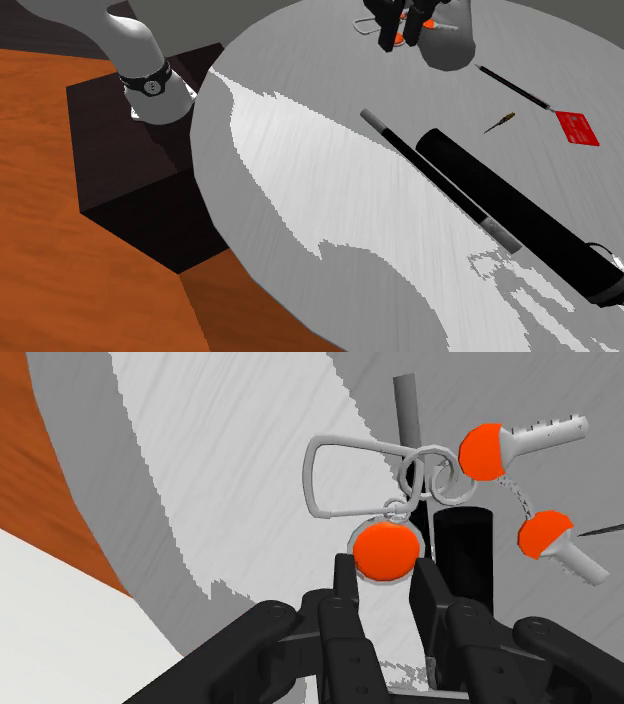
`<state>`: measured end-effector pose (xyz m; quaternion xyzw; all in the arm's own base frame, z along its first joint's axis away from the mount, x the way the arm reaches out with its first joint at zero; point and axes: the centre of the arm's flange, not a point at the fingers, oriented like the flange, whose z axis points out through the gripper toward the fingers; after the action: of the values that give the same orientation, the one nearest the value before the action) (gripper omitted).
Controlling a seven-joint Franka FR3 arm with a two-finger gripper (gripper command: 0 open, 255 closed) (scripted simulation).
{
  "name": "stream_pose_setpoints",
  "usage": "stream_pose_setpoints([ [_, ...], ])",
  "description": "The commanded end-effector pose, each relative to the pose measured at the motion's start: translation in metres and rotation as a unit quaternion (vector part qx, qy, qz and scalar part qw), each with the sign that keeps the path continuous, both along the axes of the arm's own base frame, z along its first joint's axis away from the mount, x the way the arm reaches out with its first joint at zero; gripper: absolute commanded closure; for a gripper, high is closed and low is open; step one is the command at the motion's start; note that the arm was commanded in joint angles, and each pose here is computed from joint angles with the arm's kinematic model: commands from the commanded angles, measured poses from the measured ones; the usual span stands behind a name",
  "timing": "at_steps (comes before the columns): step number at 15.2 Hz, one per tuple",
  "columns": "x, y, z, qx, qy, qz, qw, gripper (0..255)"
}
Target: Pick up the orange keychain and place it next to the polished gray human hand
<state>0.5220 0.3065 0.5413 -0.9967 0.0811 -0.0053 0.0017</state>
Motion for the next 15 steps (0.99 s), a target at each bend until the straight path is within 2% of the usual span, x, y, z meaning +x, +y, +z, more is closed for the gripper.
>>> stream_pose_setpoints([
  [1,-0.018,0.019,-0.002,0.0,0.0,-0.001,1.0,255],
  [10,-0.095,0.118,-0.002,0.0,0.0,-0.001,1.0,255],
  [15,-0.095,0.118,-0.028,0.0,0.0,-0.001,1.0,255],
])
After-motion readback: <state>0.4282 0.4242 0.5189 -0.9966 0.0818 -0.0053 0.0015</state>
